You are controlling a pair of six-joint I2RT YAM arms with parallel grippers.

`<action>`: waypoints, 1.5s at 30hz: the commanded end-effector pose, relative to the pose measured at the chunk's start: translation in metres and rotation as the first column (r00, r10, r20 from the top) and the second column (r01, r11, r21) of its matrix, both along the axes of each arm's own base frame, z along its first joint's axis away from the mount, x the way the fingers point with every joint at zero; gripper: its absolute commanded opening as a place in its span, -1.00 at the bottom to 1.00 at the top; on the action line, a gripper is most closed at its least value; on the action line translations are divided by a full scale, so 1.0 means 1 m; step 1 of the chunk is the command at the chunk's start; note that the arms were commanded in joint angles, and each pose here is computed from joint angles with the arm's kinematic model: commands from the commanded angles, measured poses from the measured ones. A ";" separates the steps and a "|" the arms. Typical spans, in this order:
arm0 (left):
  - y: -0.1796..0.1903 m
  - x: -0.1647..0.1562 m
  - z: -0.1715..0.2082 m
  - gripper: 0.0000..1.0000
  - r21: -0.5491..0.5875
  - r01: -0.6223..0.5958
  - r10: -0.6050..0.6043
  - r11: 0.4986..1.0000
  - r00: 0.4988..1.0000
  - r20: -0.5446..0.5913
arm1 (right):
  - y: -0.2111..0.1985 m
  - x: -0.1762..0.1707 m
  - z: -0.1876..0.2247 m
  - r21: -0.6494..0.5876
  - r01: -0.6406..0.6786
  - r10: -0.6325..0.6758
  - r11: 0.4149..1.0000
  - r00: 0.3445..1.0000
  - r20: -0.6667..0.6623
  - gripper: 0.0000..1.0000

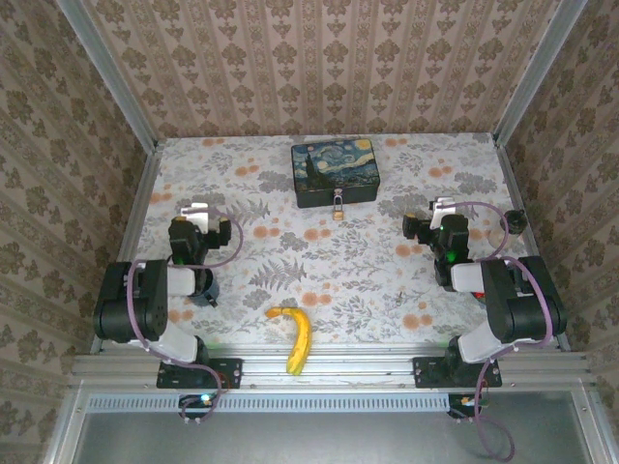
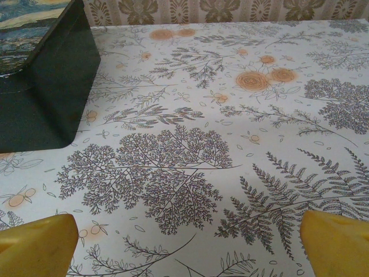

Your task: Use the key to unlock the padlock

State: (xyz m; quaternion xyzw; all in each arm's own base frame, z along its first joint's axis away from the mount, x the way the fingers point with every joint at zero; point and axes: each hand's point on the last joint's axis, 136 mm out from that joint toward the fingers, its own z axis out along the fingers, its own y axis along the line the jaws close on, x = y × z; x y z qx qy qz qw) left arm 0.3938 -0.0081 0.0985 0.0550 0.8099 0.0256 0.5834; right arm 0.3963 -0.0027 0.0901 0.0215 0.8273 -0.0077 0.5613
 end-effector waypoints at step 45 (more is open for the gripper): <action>-0.057 -0.067 0.117 1.00 -0.483 0.033 0.020 0.875 0.994 0.104 | 0.077 -0.206 0.008 0.137 0.339 -0.138 0.931 0.672 -0.727 0.27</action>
